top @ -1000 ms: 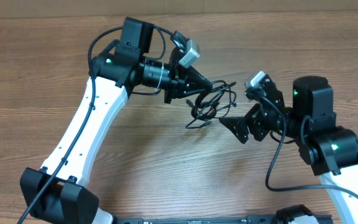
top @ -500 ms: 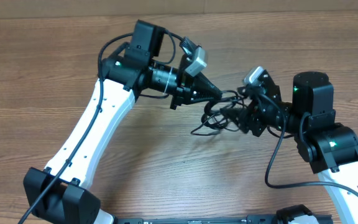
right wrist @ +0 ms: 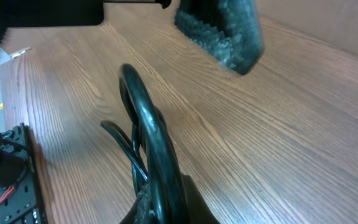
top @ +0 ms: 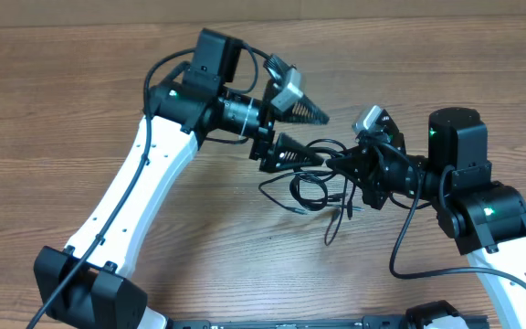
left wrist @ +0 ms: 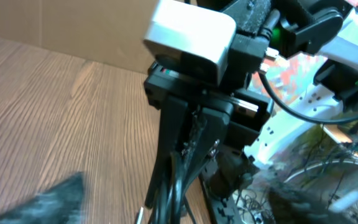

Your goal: Untangle cables

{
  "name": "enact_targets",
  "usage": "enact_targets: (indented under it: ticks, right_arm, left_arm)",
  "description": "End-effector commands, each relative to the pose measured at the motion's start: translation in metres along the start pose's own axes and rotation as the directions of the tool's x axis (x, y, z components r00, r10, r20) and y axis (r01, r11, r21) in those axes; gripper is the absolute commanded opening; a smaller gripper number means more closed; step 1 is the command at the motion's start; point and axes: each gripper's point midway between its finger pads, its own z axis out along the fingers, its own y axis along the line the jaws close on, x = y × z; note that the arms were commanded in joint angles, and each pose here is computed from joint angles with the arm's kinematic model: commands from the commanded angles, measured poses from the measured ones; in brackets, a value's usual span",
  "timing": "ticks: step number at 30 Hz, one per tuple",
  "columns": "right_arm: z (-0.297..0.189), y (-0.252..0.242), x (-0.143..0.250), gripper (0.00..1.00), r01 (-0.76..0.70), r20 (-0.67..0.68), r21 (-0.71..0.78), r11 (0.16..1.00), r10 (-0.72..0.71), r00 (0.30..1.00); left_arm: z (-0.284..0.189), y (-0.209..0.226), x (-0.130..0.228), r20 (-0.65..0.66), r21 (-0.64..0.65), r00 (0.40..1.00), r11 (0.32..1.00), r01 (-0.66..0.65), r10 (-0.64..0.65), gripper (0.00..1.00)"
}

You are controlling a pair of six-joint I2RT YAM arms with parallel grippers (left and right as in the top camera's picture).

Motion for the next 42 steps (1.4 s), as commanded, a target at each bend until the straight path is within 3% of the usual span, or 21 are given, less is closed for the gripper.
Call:
enact_targets:
  ticks: [1,8,12,22,31,35,42]
  right_arm:
    - [-0.006,0.006,-0.012,0.04,-0.026,0.036,-0.026,0.999,0.027,0.999]
    - [-0.015,0.014,-0.021,0.04,-0.016,0.077,-0.029,0.999,0.018,0.997]
    - [-0.027,0.028,-0.039,0.04,0.049,0.161,-0.062,0.997,-0.039,0.986]
    - [-0.058,0.044,-0.085,0.04,0.055,0.346,-0.042,0.998,-0.037,0.938]
    - [-0.065,0.047,-0.089,0.04,0.074,0.365,-0.027,0.997,-0.059,0.929]
    - [-0.064,0.038,-0.089,0.04,0.054,0.364,0.023,0.998,-0.058,0.93]
    - [-0.068,0.032,-0.096,0.04,0.063,0.386,0.065,0.996,-0.083,0.919]
  left_arm:
    - [-0.016,0.004,-0.011,0.029,-0.029,0.998,0.998,0.053,-0.053,1.0]
    - [-0.049,0.037,0.01,0.009,-0.225,0.978,0.952,0.205,-0.209,1.0]
    - [-0.061,0.042,0.016,0.013,-0.264,0.971,0.936,0.234,-0.239,1.0]
    - [-0.06,0.022,0.004,0.042,-0.148,0.997,0.986,0.071,-0.066,0.96]
    - [-0.059,0.018,0.004,0.046,-0.132,0.998,0.99,0.057,-0.051,0.87]
    - [-0.059,0.017,0.005,0.046,-0.126,0.997,0.99,0.059,-0.054,0.78]
    - [-0.057,0.005,0.011,0.04,-0.094,0.999,0.995,-0.012,0.016,0.71]
